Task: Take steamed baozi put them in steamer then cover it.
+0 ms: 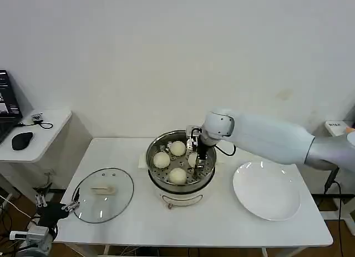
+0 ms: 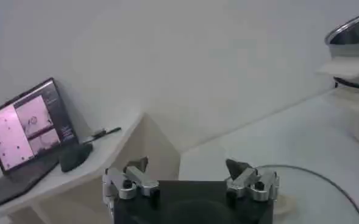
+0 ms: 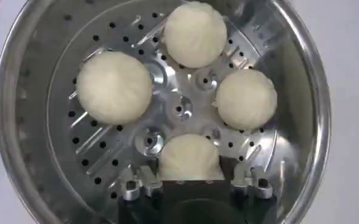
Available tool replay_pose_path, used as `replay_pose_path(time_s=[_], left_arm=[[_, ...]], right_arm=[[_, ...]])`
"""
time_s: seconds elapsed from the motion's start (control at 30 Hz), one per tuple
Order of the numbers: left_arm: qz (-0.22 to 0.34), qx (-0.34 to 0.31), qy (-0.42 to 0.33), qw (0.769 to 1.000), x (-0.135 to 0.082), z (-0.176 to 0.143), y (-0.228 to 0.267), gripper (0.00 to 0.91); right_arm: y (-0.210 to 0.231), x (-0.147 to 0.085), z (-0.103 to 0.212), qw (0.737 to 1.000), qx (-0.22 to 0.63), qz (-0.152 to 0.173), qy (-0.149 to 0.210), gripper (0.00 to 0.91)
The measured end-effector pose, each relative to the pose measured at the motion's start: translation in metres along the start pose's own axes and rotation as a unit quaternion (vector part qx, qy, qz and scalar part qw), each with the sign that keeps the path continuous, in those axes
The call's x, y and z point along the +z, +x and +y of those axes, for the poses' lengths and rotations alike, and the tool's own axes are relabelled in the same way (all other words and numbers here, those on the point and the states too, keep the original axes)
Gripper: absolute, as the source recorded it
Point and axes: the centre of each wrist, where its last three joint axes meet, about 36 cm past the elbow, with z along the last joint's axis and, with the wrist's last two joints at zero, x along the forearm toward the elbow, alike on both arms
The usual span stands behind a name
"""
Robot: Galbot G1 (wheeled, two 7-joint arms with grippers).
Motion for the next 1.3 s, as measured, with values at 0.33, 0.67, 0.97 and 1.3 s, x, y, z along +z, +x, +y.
replay_pose_path(time_s=[0.33,0.67,0.97,1.3], left_arm=[[-0.001,0.004,0.002,1.0,-0.001,-0.004,0.0,0.907],[-0.003,0.01,0.003,1.0,-0.002,-0.007,-0.003,0.907],[-0.003,0.014,0.005,1.0,0.0,-0.015,-0.008,0.907],[-0.005,0.015,-0.001,1.0,0.006,-0.019,-0.017,0.907]], right_arm=[[0.039,0.007,-0.001,0.999,0.033,-0.031,-0.006,0.907],[0.068,0.043,0.029,0.99,0.107,-0.084,-0.035,0.907],[0.057,0.098,0.084,0.945,0.246,-0.196,-0.092,0.907],[0.016,0.142,0.145,0.84,0.4,-0.33,-0.158,0.907]])
